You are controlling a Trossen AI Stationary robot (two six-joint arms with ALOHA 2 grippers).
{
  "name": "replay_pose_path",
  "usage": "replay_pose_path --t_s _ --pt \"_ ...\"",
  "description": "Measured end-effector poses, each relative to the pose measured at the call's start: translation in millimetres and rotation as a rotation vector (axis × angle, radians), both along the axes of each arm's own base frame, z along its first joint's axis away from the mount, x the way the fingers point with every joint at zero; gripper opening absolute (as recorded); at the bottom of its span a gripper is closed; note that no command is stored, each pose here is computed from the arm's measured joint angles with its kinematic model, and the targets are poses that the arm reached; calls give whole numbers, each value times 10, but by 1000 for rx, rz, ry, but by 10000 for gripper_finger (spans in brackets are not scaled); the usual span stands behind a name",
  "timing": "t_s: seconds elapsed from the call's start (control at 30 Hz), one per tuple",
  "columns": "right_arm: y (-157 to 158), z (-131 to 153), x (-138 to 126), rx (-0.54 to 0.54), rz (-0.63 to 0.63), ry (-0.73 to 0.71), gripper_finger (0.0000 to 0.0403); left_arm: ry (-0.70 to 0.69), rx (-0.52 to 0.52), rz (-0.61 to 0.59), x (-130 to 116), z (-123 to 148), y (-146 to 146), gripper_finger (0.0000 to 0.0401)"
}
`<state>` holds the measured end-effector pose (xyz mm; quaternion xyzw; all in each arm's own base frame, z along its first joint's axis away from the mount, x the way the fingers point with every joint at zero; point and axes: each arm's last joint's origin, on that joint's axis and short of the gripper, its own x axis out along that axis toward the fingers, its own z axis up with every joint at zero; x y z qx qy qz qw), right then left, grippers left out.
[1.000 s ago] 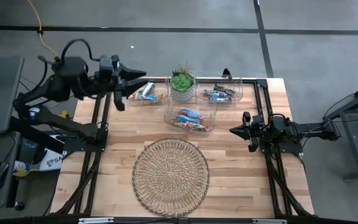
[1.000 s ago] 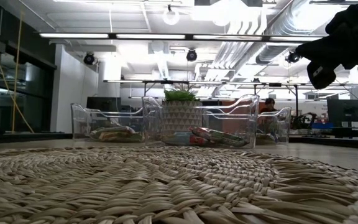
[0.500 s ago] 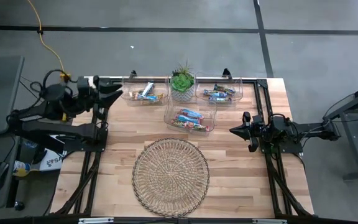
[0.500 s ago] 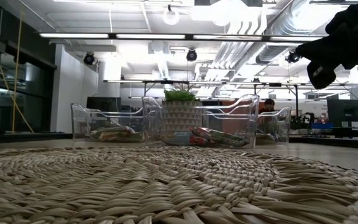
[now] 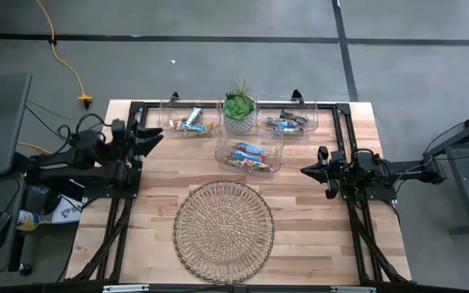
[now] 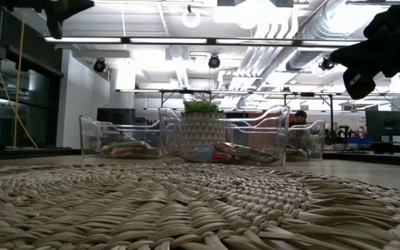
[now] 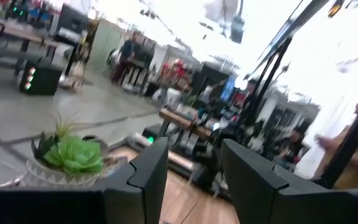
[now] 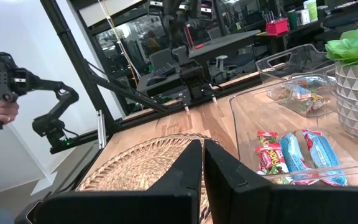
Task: Pick and place Granola Bars by type
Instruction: Return to Home Position
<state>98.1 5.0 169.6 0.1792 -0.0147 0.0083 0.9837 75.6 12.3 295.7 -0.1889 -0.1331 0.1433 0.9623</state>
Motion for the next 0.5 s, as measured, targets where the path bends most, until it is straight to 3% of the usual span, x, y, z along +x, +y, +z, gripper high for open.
replay_pose_path --t_s 0.23,0.5 --pt "0 0 0 0 0 0 0 -85 11 -65 -188 -223 -29 147" --pt "0 -1 0 0 0 1 0 -17 -9 -234 -50 -469 -68 147"
